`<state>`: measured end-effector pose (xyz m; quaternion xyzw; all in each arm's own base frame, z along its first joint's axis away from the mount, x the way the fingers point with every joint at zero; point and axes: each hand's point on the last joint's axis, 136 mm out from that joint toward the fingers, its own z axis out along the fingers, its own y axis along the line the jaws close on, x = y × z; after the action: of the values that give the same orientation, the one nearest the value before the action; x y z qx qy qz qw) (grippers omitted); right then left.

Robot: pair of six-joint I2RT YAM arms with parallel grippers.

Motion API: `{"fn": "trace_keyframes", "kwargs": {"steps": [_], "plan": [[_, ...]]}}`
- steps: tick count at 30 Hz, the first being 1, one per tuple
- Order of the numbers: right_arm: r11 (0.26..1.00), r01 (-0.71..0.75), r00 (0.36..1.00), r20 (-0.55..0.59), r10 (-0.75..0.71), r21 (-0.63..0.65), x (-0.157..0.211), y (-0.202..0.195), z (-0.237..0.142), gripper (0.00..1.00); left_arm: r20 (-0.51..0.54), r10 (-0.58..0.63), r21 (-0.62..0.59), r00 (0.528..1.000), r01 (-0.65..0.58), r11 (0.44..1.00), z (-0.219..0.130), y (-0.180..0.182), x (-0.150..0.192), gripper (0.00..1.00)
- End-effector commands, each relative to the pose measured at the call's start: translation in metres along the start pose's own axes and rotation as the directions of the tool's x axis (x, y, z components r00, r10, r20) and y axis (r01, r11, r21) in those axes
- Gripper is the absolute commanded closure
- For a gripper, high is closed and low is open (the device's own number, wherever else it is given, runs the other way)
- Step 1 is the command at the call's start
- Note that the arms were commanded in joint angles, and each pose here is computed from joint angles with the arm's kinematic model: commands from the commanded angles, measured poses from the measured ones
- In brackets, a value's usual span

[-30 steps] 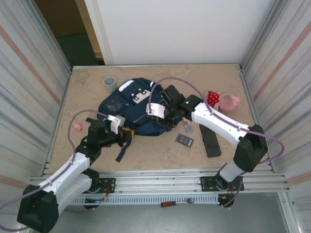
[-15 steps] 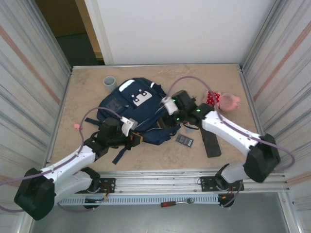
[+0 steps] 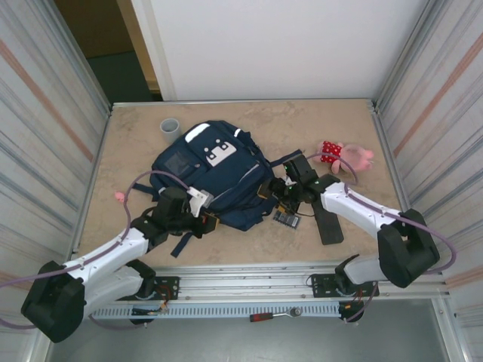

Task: Pack books, pencil case, and school supplies into a backpack

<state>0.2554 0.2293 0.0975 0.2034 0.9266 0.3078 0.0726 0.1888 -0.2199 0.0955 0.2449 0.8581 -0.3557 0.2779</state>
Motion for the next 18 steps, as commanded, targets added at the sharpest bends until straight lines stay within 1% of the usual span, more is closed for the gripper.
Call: {"fn": "trace_keyframes", "kwargs": {"steps": [1,3,5,7,10,12,14,18], "plan": [[0.991,-0.133,0.991,0.018,0.132,0.008,-0.004,-0.011,0.011,0.31,0.032,0.031,-0.007,0.999,-0.031,1.0,-0.001,-0.001,-0.002,1.0],[0.988,-0.148,0.989,-0.005,0.148,-0.054,-0.005,-0.005,0.022,0.43,0.034,0.028,-0.006,0.999,-0.028,1.0,0.0,-0.002,-0.002,1.0],[0.988,-0.141,0.99,-0.016,0.14,-0.064,-0.001,0.0,0.028,0.56,0.028,0.033,0.001,0.999,-0.033,0.999,0.001,-0.006,-0.002,1.0],[0.991,-0.117,0.993,-0.024,0.116,-0.062,0.006,0.002,0.033,0.67,0.024,0.042,-0.001,0.999,-0.042,0.999,0.003,-0.007,0.0,0.97],[0.99,-0.118,0.993,-0.031,0.116,-0.079,0.013,0.002,0.038,0.83,0.006,0.037,0.006,0.999,-0.037,0.999,0.01,-0.006,0.008,0.93],[0.985,-0.133,0.991,-0.02,0.132,-0.108,0.014,0.004,0.038,0.91,-0.014,0.04,0.018,0.999,-0.039,0.999,0.013,-0.008,0.01,0.9],[0.982,-0.135,0.991,-0.004,0.136,-0.131,0.014,0.009,0.035,0.97,-0.028,0.049,0.019,0.998,-0.049,0.999,0.016,-0.011,0.01,0.87],[0.983,-0.115,0.993,0.005,0.117,-0.145,0.016,0.017,0.033,0.99,-0.047,0.081,0.04,0.996,-0.079,0.996,0.024,-0.02,0.007,0.83]]}}
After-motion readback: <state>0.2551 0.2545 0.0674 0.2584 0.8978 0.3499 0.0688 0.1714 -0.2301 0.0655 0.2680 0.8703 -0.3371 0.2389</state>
